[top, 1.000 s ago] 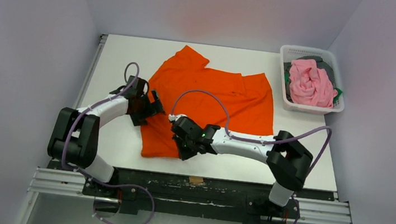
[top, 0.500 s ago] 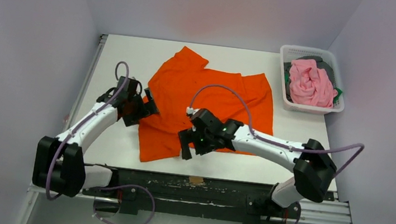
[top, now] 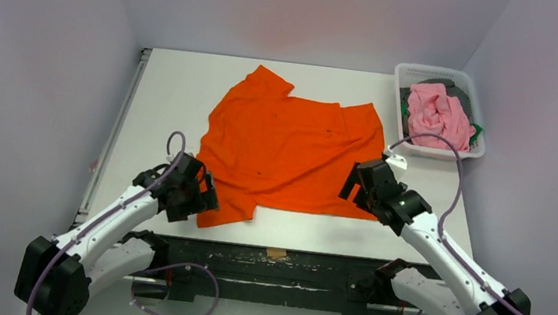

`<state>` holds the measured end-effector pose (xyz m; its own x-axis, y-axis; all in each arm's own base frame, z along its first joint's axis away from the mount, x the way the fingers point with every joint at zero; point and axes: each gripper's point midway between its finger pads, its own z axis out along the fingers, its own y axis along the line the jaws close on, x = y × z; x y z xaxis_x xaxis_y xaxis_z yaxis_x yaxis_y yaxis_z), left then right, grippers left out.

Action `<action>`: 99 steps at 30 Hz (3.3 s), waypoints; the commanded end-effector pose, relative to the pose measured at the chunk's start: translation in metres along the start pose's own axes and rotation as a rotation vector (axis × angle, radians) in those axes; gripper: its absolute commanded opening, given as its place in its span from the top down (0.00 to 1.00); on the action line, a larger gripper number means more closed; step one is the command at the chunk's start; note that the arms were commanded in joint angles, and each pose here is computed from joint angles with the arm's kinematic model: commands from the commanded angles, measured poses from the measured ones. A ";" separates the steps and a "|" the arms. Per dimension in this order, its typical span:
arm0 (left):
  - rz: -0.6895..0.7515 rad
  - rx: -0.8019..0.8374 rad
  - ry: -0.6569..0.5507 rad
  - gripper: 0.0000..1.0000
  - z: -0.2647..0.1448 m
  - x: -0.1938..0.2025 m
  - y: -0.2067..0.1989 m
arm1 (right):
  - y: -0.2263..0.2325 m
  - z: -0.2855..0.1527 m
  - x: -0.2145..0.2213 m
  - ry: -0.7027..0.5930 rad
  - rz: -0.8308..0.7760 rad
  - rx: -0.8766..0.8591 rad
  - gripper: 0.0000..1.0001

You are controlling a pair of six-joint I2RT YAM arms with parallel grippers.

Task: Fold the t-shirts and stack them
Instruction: Grab the side of the flattened tshirt closest away from the robot with both arms, then fold the flattened tshirt in 1/3 of the way

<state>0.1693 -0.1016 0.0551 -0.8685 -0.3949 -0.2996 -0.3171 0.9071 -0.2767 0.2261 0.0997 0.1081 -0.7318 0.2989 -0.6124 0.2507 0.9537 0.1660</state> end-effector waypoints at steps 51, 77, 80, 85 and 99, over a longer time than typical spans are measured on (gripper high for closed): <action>-0.008 -0.020 0.153 1.00 0.003 0.073 0.010 | -0.096 0.059 0.043 0.059 0.384 0.259 0.66; 0.002 0.131 0.170 1.00 -0.016 0.087 0.003 | -0.119 0.005 0.091 0.166 0.411 0.290 1.00; 0.029 0.206 0.173 1.00 -0.019 0.086 -0.011 | -0.116 0.006 0.084 0.153 0.402 0.279 1.00; 0.118 0.378 0.180 1.00 -0.031 0.075 -0.057 | -0.099 0.009 0.058 0.127 0.366 0.220 1.00; 0.028 0.393 0.037 1.00 -0.028 -0.046 -0.127 | -0.048 0.025 -0.029 0.044 0.335 0.106 1.00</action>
<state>0.1957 -0.2025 0.1149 -0.9306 -0.2846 -0.2303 -0.1088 0.8157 -0.5682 0.2094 0.0418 0.0682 -0.6717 0.6103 -0.4199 0.5812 0.7856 0.2121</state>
